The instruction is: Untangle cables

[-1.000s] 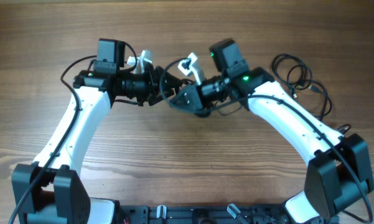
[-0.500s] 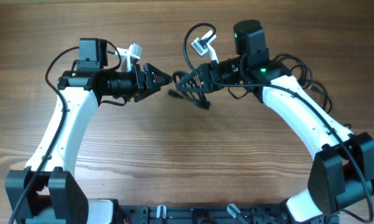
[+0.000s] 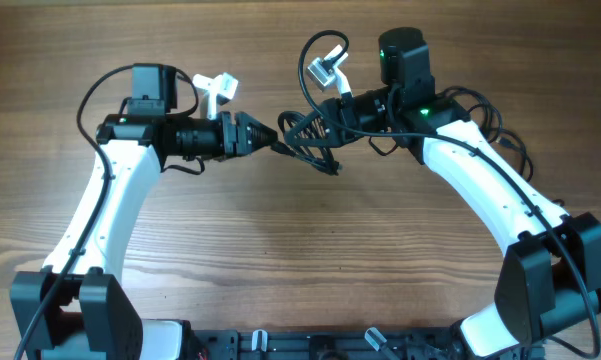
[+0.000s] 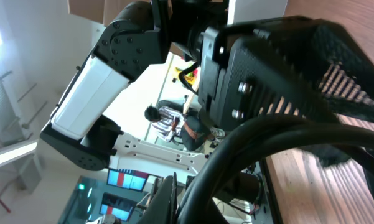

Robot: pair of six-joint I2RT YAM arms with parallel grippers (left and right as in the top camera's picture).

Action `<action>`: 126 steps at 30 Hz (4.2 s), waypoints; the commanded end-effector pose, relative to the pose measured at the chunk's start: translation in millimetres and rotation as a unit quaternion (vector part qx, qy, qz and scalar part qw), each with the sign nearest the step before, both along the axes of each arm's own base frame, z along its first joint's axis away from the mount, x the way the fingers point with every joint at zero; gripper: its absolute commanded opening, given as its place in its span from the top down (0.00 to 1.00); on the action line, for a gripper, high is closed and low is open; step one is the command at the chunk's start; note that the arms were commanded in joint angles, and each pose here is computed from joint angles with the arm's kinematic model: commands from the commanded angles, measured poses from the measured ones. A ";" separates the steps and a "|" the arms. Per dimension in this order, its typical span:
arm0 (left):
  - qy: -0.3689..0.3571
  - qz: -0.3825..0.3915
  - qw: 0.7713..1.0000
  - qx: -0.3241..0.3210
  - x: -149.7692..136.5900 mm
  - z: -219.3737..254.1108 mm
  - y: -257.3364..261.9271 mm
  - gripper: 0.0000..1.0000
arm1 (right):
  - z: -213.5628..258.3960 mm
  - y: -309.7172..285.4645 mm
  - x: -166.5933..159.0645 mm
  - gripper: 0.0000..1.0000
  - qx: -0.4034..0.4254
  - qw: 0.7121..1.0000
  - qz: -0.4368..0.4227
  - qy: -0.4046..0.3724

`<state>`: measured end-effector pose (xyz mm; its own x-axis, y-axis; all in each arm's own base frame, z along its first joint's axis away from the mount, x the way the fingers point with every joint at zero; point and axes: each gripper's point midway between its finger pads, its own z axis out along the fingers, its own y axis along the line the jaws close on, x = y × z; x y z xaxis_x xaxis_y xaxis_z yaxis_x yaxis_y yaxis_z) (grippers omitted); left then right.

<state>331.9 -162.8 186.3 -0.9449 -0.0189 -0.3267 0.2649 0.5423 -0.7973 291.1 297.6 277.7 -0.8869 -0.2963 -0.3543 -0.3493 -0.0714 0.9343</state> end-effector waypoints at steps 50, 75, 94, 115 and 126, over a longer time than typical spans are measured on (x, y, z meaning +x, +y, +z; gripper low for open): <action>-0.142 0.036 0.982 0.120 53.5 -15.0 -25.5 0.56 | 23.2 -4.9 -20.4 0.90 0.037 0.998 0.058 -0.006; -0.112 -0.080 0.990 -0.030 11.5 11.1 -59.5 0.59 | 23.2 -4.8 -20.3 0.88 0.037 0.998 0.058 -0.006; -0.106 -0.083 0.989 0.061 5.5 -24.1 -53.6 0.96 | 23.2 -4.8 -20.3 0.87 0.037 0.998 0.058 -0.006; -0.140 -0.110 0.984 -0.001 4.7 -1.4 -68.5 0.64 | 23.2 -4.8 -20.3 0.87 0.037 0.998 0.058 -0.006; -0.099 -0.088 0.989 0.065 1.2 -26.9 -53.0 0.96 | 23.1 -4.7 -20.1 0.88 0.038 0.998 0.058 -0.010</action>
